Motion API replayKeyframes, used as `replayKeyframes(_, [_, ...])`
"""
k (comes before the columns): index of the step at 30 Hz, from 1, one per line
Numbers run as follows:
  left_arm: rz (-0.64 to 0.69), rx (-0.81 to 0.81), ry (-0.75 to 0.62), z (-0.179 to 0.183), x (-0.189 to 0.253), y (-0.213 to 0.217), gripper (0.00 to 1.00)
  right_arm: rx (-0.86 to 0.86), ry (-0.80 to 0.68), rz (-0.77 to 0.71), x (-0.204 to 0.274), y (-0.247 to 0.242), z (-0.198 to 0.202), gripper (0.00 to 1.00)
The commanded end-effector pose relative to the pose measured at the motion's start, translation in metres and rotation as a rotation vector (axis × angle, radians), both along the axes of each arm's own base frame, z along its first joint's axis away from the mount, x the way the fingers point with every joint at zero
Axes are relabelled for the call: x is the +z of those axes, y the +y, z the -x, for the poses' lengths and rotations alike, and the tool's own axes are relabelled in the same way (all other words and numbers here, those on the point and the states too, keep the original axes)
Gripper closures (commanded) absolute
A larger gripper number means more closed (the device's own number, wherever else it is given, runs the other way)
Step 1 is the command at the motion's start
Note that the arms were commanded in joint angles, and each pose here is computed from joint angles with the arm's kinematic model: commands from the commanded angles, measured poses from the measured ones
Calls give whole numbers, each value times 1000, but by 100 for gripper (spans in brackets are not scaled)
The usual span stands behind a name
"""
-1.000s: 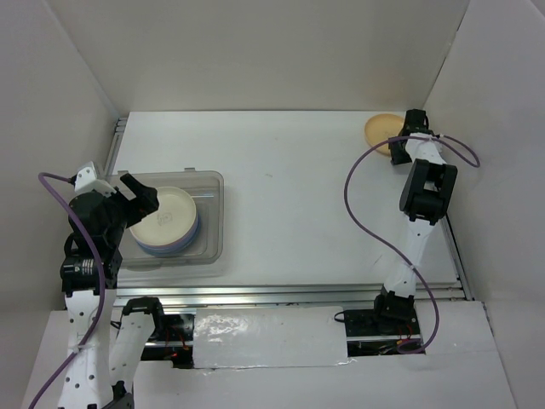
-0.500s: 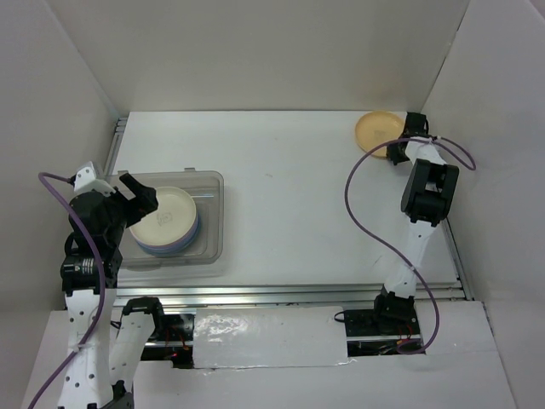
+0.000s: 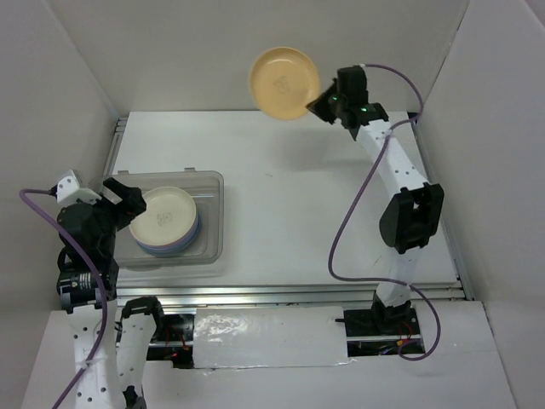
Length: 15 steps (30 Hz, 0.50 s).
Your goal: Place the plates into the plastic bin on the countertop
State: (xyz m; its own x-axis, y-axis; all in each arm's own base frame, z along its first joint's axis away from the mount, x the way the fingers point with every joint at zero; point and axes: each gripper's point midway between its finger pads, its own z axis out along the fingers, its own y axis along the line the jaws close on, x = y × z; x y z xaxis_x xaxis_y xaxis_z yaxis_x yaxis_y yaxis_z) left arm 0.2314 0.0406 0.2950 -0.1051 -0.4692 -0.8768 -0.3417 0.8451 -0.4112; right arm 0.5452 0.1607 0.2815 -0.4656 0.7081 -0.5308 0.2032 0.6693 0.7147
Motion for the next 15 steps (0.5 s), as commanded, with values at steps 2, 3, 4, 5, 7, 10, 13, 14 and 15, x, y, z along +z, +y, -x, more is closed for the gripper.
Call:
replayKeyframes(2, [0,64,-30,-5,6,13,1,367,72,67,-12,119,47,100])
replayKeyframes(3, [0,72,-29,-5,5,14,1,420,52,54,-1,140,53,100])
replayKeyframes(4, [2,77,-33,-4,6,15,1,462,72,57,-6,158,62,100])
replayKeyframes(5, [0,92,-30,-3,5,17,1,531,109,67,-25,195,79,100])
replayKeyframes(7, [-2,108,-36,-1,5,20,1,574,101,76,-26,227,94,100])
replayKeyframes(10, [-4,126,-30,1,4,23,1,626,128,89,-52,275,123,100])
replayKeyframes(13, [0,133,-25,1,4,23,1,688,156,85,-74,309,152,100])
replayKeyframes(14, [1,135,-27,1,4,24,1,718,161,97,-79,323,169,100])
replayKeyframes(15, [-1,138,-26,1,4,24,1,732,166,107,-83,329,177,100])
